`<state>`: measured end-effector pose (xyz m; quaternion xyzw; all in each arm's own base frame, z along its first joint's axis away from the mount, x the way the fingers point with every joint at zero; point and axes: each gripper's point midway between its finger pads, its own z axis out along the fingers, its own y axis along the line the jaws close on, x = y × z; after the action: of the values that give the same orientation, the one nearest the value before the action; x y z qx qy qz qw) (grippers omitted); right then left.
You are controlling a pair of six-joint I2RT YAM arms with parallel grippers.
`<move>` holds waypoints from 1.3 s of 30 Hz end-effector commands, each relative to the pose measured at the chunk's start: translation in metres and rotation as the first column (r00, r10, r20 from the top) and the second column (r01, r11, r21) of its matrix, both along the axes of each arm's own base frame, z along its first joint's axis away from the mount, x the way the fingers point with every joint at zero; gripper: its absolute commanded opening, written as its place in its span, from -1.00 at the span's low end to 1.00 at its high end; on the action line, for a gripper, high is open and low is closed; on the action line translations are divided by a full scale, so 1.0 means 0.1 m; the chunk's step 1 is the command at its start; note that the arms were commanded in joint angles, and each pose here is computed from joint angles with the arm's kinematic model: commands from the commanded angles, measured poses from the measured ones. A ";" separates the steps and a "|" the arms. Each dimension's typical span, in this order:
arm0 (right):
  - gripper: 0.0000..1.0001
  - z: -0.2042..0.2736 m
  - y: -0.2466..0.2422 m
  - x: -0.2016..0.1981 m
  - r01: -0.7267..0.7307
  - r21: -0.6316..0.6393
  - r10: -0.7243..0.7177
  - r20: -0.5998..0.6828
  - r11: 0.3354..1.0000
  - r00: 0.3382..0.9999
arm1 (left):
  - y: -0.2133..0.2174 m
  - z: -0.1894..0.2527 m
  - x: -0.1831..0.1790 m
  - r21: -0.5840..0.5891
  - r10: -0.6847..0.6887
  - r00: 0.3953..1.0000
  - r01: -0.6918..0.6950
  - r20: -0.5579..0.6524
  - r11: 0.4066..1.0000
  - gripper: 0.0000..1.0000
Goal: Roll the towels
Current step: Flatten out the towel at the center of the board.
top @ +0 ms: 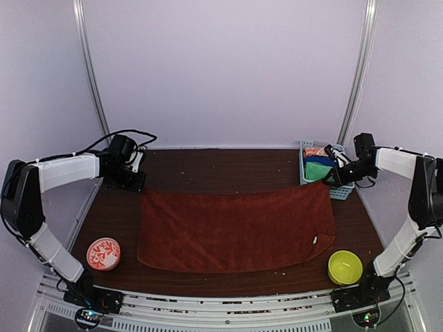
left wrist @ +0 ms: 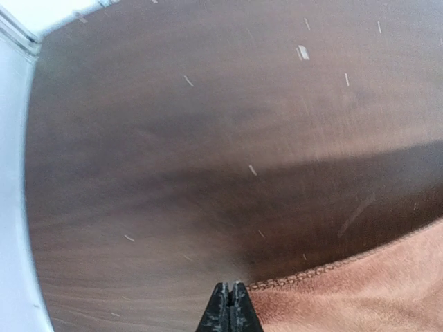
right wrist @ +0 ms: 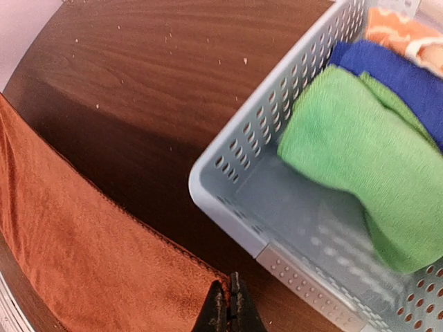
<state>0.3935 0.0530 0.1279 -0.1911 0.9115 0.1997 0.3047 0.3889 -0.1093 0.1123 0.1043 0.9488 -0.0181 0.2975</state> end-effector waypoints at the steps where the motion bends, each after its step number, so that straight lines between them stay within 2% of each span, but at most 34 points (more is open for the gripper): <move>1: -1.00 0.69 0.21 0.22 -0.040 0.051 0.033 0.136 0.998 0.990 | 0.29 0.80 0.37 0.013 0.046 0.982 -0.049 0.181 0.999 -1.00; 8: -1.00 1.73 0.50 0.73 -0.077 0.128 0.029 0.340 0.989 0.940 | 0.66 2.10 0.75 -0.073 0.119 0.908 -0.098 0.402 0.993 -1.00; 10: -1.00 1.92 0.54 0.80 -0.095 0.147 0.036 0.361 0.984 0.932 | 0.62 2.32 0.71 -0.096 0.112 0.896 -0.078 0.429 0.992 -1.00; 12: -1.00 2.00 0.57 0.76 -0.118 0.150 0.056 0.365 0.982 0.929 | 0.56 2.34 0.61 -0.119 0.093 0.904 -0.047 0.417 0.992 -1.00; 14: -1.00 1.99 0.58 0.65 -0.146 0.129 0.088 0.376 0.981 0.922 | 0.53 2.22 0.47 -0.133 0.082 0.922 -0.033 0.378 0.991 -1.00; 17: -1.00 1.74 0.61 0.34 -0.192 0.107 0.144 0.350 0.976 0.926 | 0.51 1.88 0.17 -0.159 0.075 0.953 -0.029 0.294 0.987 -1.00; 24: -1.00 0.83 0.68 -0.75 -0.370 0.019 0.363 0.162 0.929 0.918 | 0.30 1.04 -0.74 -0.295 0.022 1.000 -0.020 0.003 0.955 -1.00; 29: -1.00 0.42 0.55 -1.22 -0.420 -0.097 0.428 0.075 0.902 0.901 | 0.25 0.47 -1.27 -0.310 -0.014 0.978 -0.053 -0.207 0.949 -1.00; 32: -1.00 0.19 0.45 -1.47 -0.483 -0.161 0.489 -0.001 0.861 0.872 | 0.24 0.25 -1.47 -0.311 -0.029 0.962 -0.059 -0.271 0.949 -1.00; 34: -1.00 0.06 0.39 -1.62 -0.523 -0.187 0.521 -0.063 0.832 0.851 | 0.17 0.26 -1.55 -0.340 -0.053 0.961 -0.045 -0.273 0.939 -1.00; 39: -1.00 -0.19 0.28 -1.91 -0.599 -0.209 0.573 -0.177 0.773 0.800 | 0.08 0.00 -1.88 -0.367 -0.075 0.922 -0.076 -0.379 0.927 -1.00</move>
<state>0.2311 0.0943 0.1286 -0.4463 0.8462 0.1998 0.2118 0.2254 -0.0892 0.1230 0.0471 0.9695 -0.1854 0.1531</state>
